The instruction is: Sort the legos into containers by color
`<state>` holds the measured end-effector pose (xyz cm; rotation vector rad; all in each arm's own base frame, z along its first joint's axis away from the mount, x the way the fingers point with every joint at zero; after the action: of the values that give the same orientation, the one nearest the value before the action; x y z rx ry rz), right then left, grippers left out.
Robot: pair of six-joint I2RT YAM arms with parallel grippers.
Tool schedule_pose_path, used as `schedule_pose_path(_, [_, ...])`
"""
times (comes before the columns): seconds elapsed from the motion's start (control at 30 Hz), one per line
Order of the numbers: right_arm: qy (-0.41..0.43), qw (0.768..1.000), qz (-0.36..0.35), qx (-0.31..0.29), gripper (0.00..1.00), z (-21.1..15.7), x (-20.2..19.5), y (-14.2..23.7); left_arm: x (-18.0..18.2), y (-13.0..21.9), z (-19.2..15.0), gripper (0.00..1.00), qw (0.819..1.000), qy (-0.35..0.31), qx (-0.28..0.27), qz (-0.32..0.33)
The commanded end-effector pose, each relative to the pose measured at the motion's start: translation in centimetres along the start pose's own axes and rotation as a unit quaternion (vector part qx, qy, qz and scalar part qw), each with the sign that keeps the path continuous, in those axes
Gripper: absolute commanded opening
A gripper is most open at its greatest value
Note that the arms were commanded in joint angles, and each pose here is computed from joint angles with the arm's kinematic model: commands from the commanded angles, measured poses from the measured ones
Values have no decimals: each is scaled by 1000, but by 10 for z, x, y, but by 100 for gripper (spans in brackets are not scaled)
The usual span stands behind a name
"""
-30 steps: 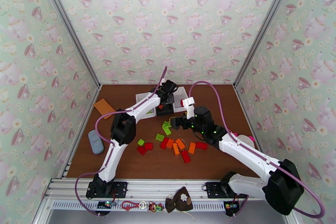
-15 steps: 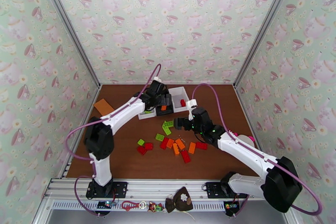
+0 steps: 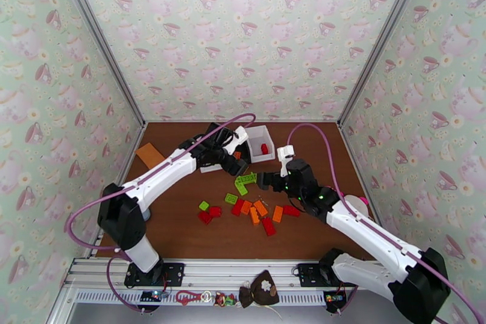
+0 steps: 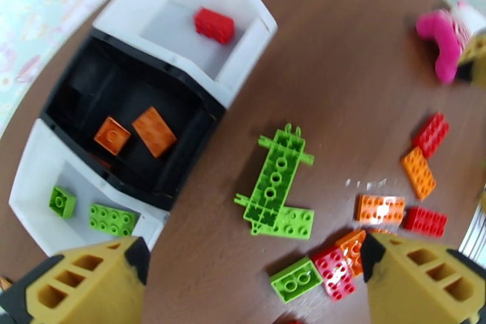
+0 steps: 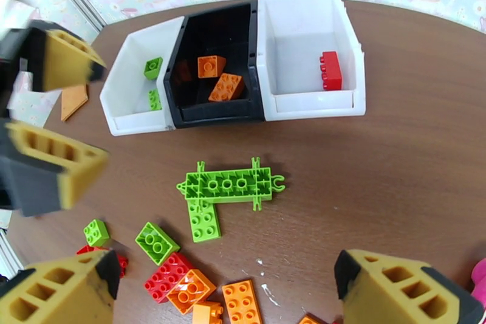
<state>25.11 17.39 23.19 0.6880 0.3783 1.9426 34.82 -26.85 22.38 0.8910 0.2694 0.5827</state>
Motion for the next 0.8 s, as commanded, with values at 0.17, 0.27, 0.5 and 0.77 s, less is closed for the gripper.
schedule_pose_path(0.17, [18, 1000, -17, 12, 99, -8, -8, 15, -7, -49, -8, 84, 991, -57, 112, -46])
schedule_pose_path(0.27, [20, 999, -23, 10, 99, -9, -10, 20, -9, -69, -8, 80, 985, -82, 142, -44])
schedule_pose_path(0.5, [14, 999, -32, 8, 99, -14, -14, 20, -20, -105, -10, 79, 975, -115, 183, -58])
schedule_pose_path(0.77, [16, 999, -48, -1, 99, -12, -19, 24, -26, -134, -21, 71, 965, -126, 219, -68])
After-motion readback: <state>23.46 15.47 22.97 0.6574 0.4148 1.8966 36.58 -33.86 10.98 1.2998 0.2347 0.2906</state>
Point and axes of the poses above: each hand's point on the last joint's axis, 136 mm out from that joint toward the fingers, its own y axis back along the fingers, its own x axis along the line the jaws close on, z = x × y, the point moved 5 cm from there along y, back along the fingers, and after that the axes turned 1 degree about -y, right-handed, at the moved point
